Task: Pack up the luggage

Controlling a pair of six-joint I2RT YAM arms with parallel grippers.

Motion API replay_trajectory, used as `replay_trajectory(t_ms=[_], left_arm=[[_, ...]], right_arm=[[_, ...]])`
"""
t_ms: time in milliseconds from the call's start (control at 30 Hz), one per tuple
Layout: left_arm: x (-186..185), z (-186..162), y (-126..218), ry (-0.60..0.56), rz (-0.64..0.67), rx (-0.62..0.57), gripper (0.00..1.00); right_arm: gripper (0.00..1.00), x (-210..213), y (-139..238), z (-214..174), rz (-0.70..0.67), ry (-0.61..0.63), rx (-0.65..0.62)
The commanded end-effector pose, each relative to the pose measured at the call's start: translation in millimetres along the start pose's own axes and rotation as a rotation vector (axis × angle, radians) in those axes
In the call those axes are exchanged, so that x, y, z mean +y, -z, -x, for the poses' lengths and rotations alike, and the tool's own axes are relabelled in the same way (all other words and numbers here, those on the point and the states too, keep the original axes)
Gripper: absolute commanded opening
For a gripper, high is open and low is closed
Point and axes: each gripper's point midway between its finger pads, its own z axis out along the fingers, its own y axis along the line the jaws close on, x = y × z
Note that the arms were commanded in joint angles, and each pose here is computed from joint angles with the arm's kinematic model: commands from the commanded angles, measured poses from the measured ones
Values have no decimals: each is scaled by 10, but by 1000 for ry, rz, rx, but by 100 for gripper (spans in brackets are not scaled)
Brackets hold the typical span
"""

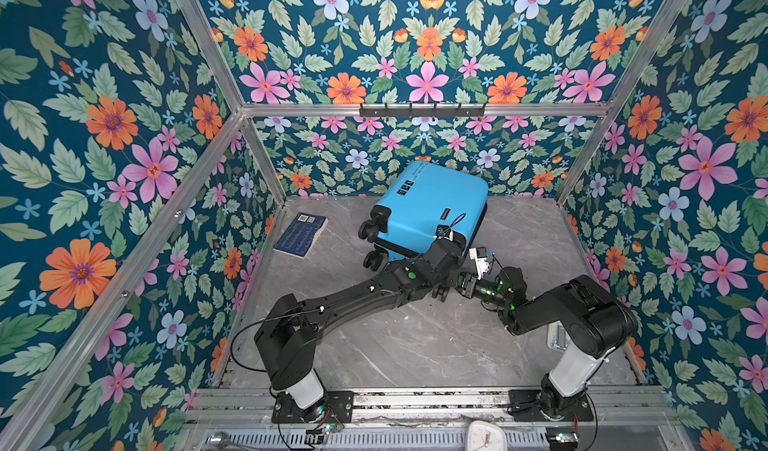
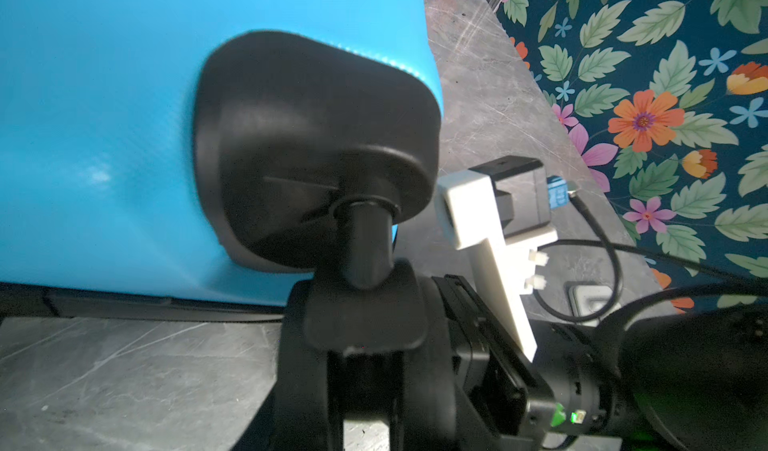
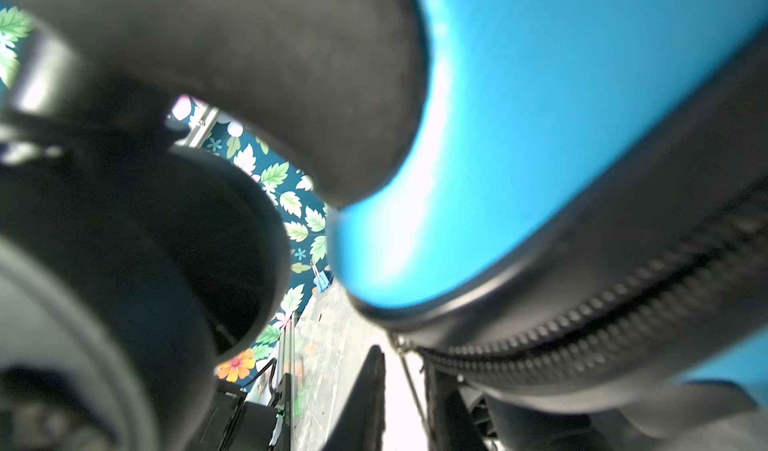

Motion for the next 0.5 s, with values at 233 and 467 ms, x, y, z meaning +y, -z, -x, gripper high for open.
replay_trajectory(t_ms=[233,467], left_arm=[[-66,195,86,41,-31,-76,0],[-53,186,103,40,-28,-76,0]], right_arm=[[8,104,-29,302,24,37,-117],[0,25,-35,296,0,5,-126]])
